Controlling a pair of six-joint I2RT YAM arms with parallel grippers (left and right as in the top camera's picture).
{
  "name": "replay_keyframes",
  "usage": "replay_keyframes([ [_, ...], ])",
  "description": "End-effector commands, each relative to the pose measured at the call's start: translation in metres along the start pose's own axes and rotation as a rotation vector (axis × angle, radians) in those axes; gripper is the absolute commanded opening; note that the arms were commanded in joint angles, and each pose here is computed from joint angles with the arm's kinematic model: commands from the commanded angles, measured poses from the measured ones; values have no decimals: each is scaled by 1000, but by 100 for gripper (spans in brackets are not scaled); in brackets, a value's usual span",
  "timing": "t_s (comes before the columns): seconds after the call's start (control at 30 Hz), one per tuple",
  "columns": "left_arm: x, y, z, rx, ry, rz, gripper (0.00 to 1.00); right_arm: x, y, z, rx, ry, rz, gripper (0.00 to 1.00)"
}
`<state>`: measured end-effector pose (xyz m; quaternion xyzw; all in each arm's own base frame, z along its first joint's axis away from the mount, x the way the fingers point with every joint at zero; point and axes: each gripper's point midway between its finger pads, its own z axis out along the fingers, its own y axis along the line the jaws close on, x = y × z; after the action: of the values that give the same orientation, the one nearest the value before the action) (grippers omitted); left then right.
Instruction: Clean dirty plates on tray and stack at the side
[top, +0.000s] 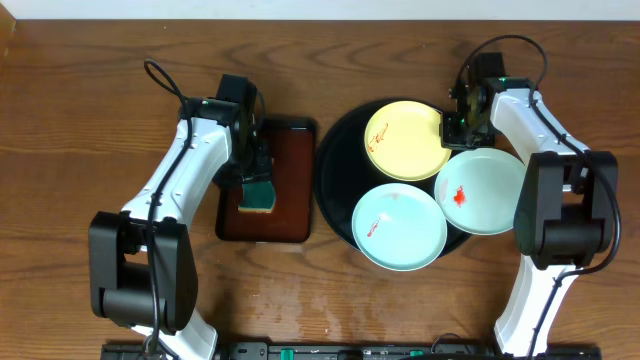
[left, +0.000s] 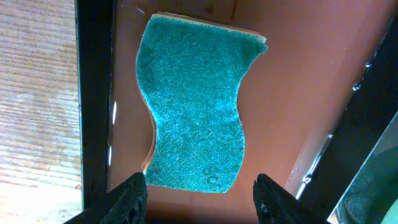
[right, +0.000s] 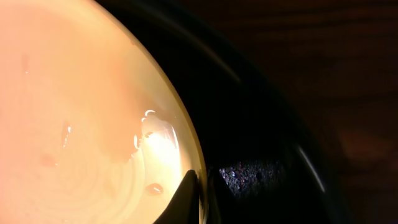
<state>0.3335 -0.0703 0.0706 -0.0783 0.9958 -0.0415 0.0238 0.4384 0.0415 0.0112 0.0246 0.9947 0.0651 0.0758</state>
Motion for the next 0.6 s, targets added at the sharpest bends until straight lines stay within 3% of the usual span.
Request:
replay_keyframes([
  [0.0, -4, 1, -1, -17, -10, -3, 57, -8, 5, -7, -9, -22, 4, 5],
  [0.3, -4, 1, -1, -17, -10, -3, 56, -11, 5, -9, -10, -29, 3, 9],
  [0.57, -4, 1, -1, -17, -10, -3, 57, -7, 5, -9, -8, -15, 5, 2],
])
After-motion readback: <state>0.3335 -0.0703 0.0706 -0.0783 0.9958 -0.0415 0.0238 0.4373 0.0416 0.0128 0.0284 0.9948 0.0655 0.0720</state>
